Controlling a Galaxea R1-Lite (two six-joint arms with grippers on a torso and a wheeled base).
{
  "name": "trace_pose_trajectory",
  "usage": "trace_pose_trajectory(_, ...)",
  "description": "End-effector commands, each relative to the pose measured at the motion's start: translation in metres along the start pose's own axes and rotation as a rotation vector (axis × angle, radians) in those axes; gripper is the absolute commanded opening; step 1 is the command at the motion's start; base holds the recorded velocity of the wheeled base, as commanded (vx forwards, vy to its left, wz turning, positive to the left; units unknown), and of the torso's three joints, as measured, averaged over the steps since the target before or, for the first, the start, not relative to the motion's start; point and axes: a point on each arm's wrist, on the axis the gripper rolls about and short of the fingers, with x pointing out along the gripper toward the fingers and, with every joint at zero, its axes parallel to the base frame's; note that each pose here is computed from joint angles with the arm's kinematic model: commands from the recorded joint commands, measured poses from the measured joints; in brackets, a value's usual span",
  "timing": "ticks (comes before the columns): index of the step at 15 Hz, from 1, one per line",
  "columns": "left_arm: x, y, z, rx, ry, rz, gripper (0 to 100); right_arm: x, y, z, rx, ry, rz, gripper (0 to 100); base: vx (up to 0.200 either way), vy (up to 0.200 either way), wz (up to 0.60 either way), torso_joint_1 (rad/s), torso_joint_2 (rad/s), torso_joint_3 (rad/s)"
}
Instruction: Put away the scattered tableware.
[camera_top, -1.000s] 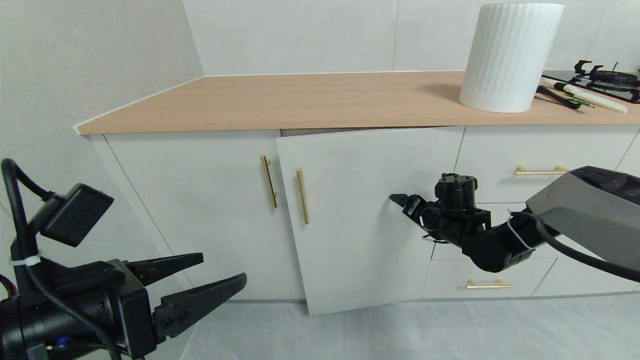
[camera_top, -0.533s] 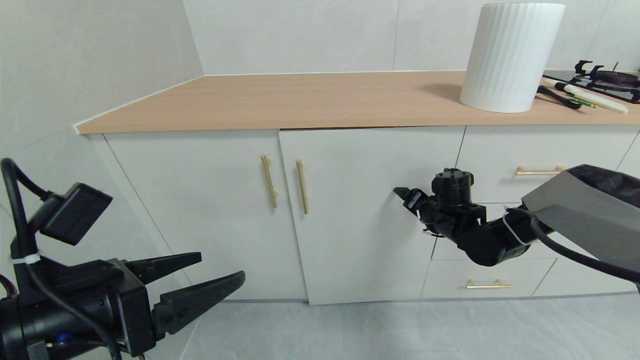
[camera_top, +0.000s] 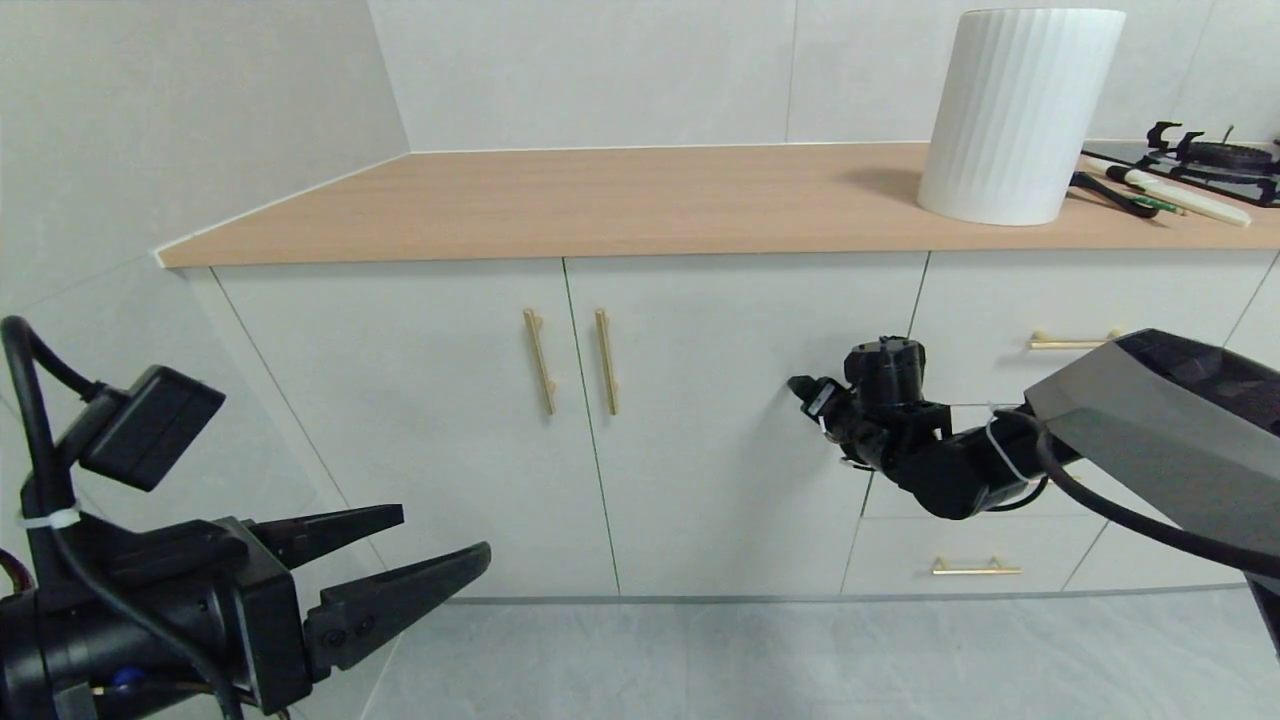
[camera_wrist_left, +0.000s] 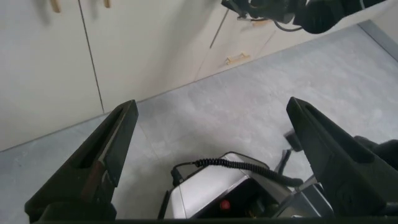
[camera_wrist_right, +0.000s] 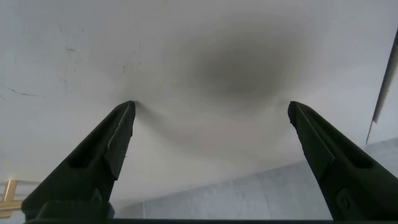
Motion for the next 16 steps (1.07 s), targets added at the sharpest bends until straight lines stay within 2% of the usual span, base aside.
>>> trace_pose_trajectory(1, 0.0, 0.0, 0.0, 0.0, -0.002, 0.0, 100, -0.024, 0.007, 0.009, -0.006, 0.029, 0.033, 100, 0.0, 0.0, 0.0, 0.0, 0.0, 0.0)
trace_pose_trajectory(4, -0.002, -0.001, 0.001, 0.003, -0.012, -0.003, 100, -0.088, 0.021, 0.028, -0.021, 0.142, 0.192, 100, 0.0, 0.0, 0.0, 0.0, 0.0, 0.0)
trace_pose_trajectory(5, -0.005, -0.002, 0.002, 0.005, -0.022, -0.007, 100, -0.111, 0.025, 0.038, -0.051, 0.149, 0.244, 100, 0.0, 0.0, 0.0, 0.0, 0.0, 0.0)
trace_pose_trajectory(6, -0.007, -0.002, 0.003, 0.009, -0.035, -0.007, 100, -0.131, 0.026, 0.044, -0.083, 0.142, 0.268, 100, 0.0, 0.0, 0.0, 0.0, 0.0, 0.0)
trace_pose_trajectory(8, -0.018, -0.005, 0.008, 0.026, -0.092, -0.001, 100, -0.182, 0.024, 0.062, -0.132, 0.093, 0.311, 100, 0.0, 0.0, 0.0, 0.0, 0.0, 0.0)
trace_pose_trajectory(10, -0.033, -0.008, 0.008, 0.032, -0.148, 0.035, 100, -0.241, 0.017, 0.086, -0.196, -0.006, 0.38, 100, 0.0, 0.0, 0.0, 0.0, 0.0, 0.0)
trace_pose_trajectory(11, -0.042, -0.008, 0.007, 0.033, -0.185, 0.063, 100, -0.271, 0.009, 0.094, -0.22, -0.055, 0.409, 100, 0.0, 0.0, 0.0, 0.0, 0.0, 0.0)
trace_pose_trajectory(12, -0.046, -0.009, 0.005, 0.034, -0.2, 0.072, 100, -0.282, 0.006, 0.096, -0.234, -0.074, 0.419, 100, 0.0, 0.0, 0.0, 0.0, 0.0, 0.0)
trace_pose_trajectory(13, -0.064, -0.009, -0.007, 0.036, -0.245, 0.106, 100, -0.322, -0.015, 0.1, -0.337, -0.161, 0.415, 100, 0.0, 0.0, 0.0, 0.0, 0.0, 0.0)
trace_pose_trajectory(14, -0.078, -0.009, -0.016, 0.037, -0.272, 0.126, 100, -0.339, -0.033, 0.098, -0.413, -0.216, 0.366, 100, 0.0, 0.0, 0.0, 0.0, 0.0, 0.0)
trace_pose_trajectory(15, -0.094, -0.01, -0.028, 0.036, -0.287, 0.146, 100, -0.36, -0.055, 0.095, -0.487, -0.274, 0.31, 100, 0.0, 0.0, 0.0, 0.0, 0.0, 0.0)
trace_pose_trajectory(16, -0.105, -0.01, -0.034, 0.035, -0.299, 0.156, 100, -0.371, -0.066, 0.094, -0.495, -0.301, 0.285, 100, 0.0, 0.0, 0.0, 0.0, 0.0, 0.0)
